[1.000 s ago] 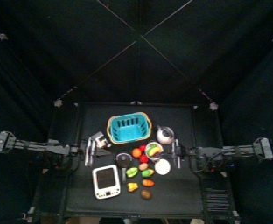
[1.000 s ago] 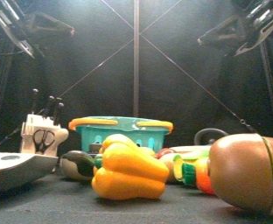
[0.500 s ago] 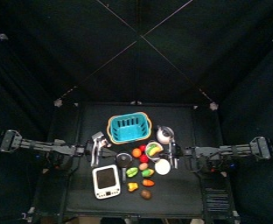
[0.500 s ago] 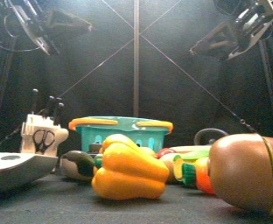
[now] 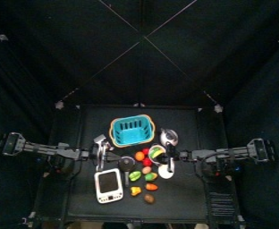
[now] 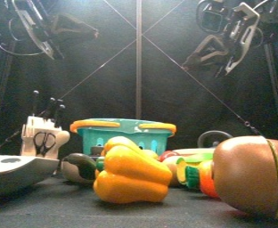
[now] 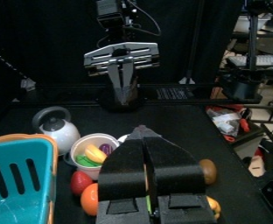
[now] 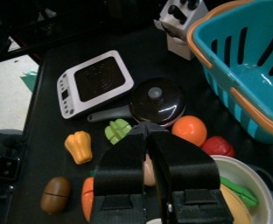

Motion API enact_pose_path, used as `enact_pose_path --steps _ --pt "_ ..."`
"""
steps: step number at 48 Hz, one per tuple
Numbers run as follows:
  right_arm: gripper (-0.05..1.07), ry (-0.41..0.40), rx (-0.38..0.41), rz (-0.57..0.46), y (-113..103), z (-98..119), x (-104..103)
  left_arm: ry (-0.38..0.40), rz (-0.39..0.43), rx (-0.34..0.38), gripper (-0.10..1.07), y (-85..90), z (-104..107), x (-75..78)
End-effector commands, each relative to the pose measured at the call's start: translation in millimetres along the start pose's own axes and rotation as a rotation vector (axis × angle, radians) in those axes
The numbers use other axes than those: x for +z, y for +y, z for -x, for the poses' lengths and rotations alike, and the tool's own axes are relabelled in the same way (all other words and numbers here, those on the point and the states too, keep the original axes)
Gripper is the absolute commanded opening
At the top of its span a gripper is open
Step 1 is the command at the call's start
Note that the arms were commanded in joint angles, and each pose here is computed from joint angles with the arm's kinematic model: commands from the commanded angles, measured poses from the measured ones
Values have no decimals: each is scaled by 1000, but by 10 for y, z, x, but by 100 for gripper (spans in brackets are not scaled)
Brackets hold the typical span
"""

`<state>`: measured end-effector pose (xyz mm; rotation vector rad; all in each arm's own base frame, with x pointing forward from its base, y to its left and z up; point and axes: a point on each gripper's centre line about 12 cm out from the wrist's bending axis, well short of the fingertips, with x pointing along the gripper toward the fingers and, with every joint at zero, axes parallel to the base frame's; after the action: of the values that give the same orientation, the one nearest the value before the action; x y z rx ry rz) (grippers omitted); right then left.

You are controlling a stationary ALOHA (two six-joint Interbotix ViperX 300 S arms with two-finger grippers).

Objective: Grab apple

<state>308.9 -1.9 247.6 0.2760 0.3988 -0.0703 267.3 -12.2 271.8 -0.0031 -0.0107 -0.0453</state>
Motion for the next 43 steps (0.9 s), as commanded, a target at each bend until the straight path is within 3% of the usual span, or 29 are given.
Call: enact_pose_path --steps 1,12,24,35,43 --pt "19 24 11 -54 66 -87 114 -20 8 10 1 21 -4 51" --pt "44 124 12 -107 115 -291 73 -3 66 39 1 50 44 -9" --pt "70 126 21 -125 163 -391 242 1 100 54 1 64 108 -53" --pt "76 263 -21 -198 43 -402 373 -3 101 51 1 58 139 -28" --pt "76 379 -99 -161 -16 -454 384 12 101 48 1 52 144 -41"
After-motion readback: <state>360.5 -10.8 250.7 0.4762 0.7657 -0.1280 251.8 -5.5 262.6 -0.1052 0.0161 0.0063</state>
